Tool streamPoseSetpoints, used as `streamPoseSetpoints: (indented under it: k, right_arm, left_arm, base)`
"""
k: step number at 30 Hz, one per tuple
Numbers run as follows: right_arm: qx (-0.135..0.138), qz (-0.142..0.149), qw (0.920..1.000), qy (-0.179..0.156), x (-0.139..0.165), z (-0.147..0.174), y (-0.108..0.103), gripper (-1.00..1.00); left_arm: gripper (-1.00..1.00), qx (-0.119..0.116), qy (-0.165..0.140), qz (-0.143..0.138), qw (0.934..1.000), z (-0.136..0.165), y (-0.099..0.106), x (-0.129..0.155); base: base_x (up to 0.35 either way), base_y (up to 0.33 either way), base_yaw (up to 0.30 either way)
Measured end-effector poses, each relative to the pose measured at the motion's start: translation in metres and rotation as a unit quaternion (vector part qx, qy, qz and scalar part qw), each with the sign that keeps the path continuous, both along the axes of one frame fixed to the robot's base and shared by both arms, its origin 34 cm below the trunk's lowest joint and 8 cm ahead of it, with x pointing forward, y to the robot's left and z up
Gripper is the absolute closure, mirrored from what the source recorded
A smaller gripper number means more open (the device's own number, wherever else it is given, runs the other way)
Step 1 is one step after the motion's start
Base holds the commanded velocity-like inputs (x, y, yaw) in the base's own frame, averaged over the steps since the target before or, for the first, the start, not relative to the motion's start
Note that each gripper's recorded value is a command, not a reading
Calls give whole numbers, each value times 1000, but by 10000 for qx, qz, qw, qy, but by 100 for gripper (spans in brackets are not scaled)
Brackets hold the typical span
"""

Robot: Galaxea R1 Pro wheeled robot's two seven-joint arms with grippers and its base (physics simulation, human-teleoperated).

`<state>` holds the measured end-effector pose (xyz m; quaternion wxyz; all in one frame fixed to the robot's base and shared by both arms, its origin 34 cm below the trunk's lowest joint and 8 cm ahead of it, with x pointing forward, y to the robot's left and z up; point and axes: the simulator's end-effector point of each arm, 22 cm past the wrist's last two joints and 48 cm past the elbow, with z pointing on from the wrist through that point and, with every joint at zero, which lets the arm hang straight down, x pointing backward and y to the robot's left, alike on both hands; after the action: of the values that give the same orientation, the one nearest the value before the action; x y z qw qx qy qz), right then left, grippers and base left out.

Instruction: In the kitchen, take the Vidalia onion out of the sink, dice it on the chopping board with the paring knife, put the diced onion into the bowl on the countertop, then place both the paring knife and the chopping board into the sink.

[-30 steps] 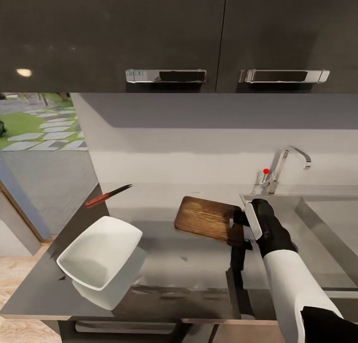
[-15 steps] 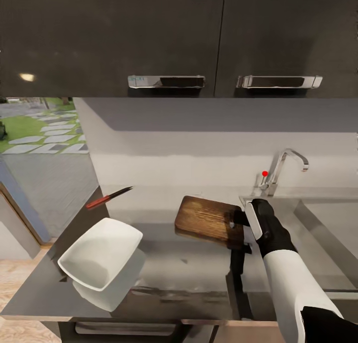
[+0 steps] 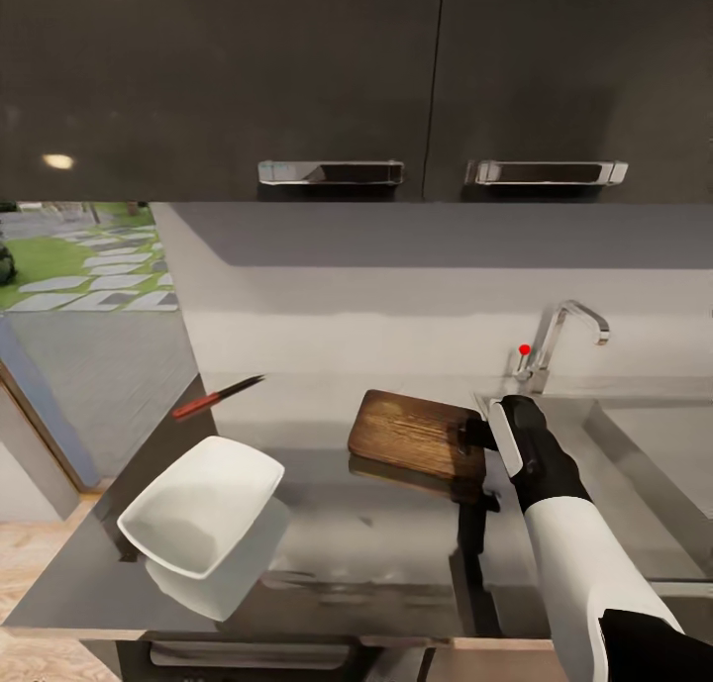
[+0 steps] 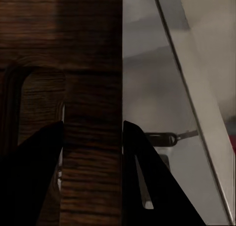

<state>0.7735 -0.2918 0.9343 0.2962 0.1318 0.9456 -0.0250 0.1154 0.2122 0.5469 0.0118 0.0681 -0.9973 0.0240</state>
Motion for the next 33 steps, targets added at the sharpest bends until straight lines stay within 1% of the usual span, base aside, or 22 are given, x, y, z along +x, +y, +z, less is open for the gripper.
streamPoseSetpoints:
  k: [16, 33]
  right_arm:
    - [-51, 12, 10000, 40, -1, -1, -1, 100]
    - [-22, 26, 10000, 27, -1, 0, 1, 100]
  left_arm:
    - [-100, 0, -2, 1, 10000, 0, 0, 0]
    - [-100, 0, -5, 1, 10000, 0, 0, 0]
  base:
    - [-246, -151, 0]
    - [-21, -10, 0]
